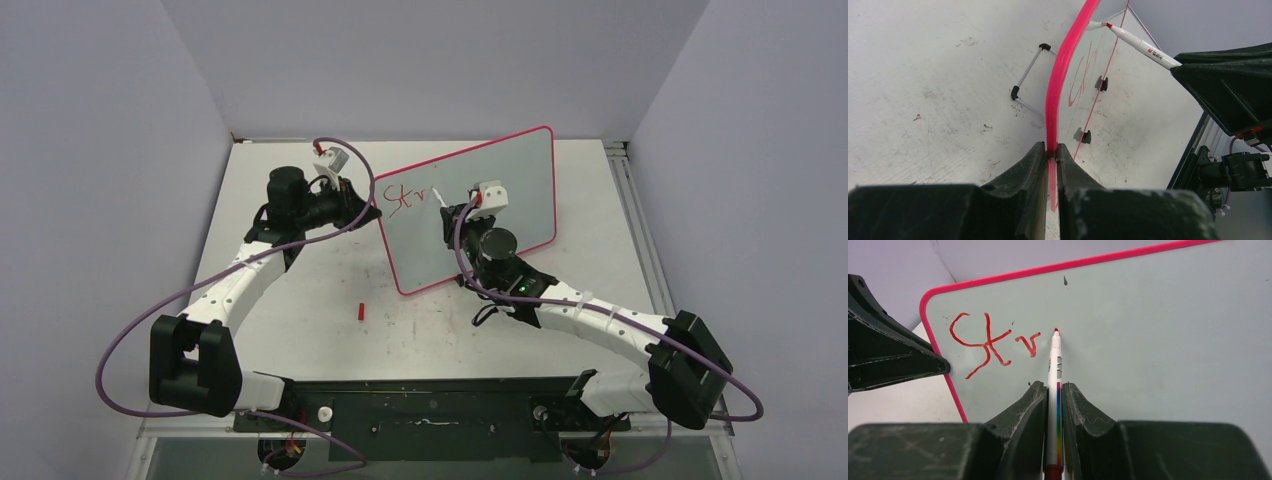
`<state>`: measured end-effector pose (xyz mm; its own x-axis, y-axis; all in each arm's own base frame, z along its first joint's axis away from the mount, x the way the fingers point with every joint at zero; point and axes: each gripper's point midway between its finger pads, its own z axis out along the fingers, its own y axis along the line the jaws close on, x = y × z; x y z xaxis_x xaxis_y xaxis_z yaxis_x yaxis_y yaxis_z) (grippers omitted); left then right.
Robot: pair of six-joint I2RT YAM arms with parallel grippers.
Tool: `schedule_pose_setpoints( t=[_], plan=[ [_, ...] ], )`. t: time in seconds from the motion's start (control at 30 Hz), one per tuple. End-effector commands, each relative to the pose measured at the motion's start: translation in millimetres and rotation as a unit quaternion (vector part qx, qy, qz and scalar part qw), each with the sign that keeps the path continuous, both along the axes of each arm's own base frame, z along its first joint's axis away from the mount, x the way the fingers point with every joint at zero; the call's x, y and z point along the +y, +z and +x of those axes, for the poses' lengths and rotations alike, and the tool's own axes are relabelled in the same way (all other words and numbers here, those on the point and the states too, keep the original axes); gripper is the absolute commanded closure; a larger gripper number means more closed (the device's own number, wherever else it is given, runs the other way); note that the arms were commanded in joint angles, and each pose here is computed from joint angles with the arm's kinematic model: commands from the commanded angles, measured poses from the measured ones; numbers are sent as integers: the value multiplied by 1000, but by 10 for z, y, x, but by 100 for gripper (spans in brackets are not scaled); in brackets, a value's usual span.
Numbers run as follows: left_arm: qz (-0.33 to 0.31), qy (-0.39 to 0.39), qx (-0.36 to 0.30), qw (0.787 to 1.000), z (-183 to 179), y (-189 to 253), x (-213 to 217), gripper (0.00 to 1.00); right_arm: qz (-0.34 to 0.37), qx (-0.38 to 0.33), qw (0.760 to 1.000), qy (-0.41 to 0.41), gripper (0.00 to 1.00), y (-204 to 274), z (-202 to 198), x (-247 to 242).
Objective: Write a sentence on the whiteboard
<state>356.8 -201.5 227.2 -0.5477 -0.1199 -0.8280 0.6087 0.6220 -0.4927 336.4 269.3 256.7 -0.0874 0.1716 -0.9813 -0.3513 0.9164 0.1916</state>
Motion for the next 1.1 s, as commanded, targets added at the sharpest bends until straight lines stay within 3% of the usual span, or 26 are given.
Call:
schedule_pose_setpoints(
  t=[0.0,0.63,1.07],
  plan=[
    [-9,-12,-35,999,-53,248,-23,100,22,-12,1000,5,95,96,25,37],
    [-11,-12,-41,999,-66,291,-20,100,9,6,1000,15,95,-62,-100,53],
    [-11,-13,-41,999,-71,292,-26,100,4,8,999,-33,95,-67,-57,-132]
  ],
)
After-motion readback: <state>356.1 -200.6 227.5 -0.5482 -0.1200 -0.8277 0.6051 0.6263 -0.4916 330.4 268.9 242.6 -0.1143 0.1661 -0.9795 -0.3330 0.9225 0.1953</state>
